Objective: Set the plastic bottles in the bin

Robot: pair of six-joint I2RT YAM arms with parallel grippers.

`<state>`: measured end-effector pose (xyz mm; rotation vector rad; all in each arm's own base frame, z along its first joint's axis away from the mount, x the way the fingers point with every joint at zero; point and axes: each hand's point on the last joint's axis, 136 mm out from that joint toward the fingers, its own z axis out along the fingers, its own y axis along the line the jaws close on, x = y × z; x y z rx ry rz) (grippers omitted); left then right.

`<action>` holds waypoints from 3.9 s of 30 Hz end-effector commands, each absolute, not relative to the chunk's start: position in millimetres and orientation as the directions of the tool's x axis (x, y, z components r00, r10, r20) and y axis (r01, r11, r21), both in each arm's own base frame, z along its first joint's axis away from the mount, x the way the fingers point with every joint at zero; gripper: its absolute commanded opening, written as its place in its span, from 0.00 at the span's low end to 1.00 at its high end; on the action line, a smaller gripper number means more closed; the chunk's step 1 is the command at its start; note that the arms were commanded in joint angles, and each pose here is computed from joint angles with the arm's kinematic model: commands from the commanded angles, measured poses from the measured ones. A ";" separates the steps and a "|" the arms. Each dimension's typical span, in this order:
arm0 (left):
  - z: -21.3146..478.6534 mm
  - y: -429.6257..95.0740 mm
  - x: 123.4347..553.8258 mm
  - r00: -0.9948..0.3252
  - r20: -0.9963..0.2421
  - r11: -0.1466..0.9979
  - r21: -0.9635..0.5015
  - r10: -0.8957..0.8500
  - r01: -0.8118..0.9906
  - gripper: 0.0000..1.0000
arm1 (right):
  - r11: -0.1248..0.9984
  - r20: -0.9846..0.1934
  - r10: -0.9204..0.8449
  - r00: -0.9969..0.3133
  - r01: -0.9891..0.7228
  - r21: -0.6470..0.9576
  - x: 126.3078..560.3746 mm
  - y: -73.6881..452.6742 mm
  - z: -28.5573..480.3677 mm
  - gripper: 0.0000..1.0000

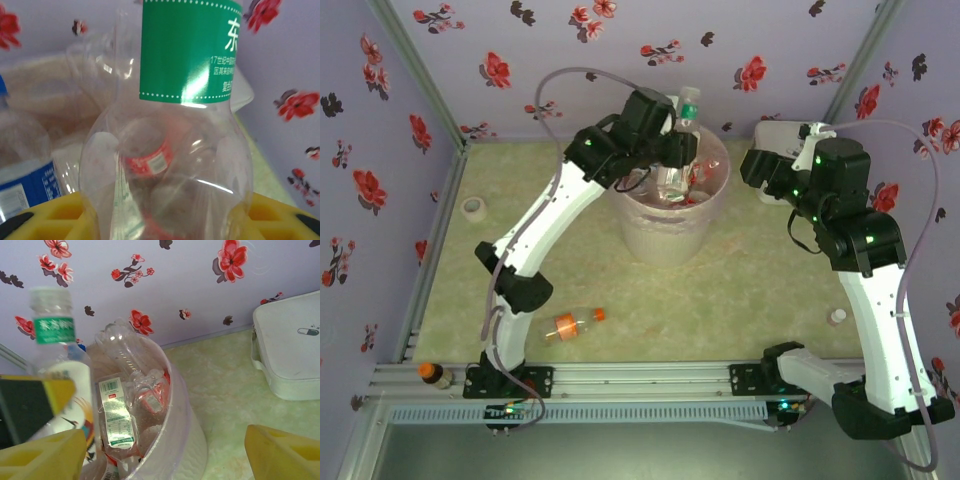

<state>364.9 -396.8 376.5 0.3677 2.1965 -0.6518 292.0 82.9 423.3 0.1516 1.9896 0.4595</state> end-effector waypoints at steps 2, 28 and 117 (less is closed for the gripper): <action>381.9 -389.8 355.5 -0.642 -0.766 0.829 -0.337 0.035 0.446 0.53 | 0.892 -0.842 0.339 -0.419 -0.141 0.429 303.9 93.0 443.1 0.82; 310.9 -161.0 263.0 -0.737 -0.651 0.969 -0.010 0.181 0.247 0.78 | 0.924 -0.748 0.055 -0.662 -0.250 0.290 395.0 211.8 345.8 0.44; 359.6 -343.3 376.4 -0.733 -0.677 0.867 -0.330 0.059 0.374 0.61 | 0.947 -0.801 0.197 -0.565 -0.101 0.305 343.5 100.8 383.1 0.58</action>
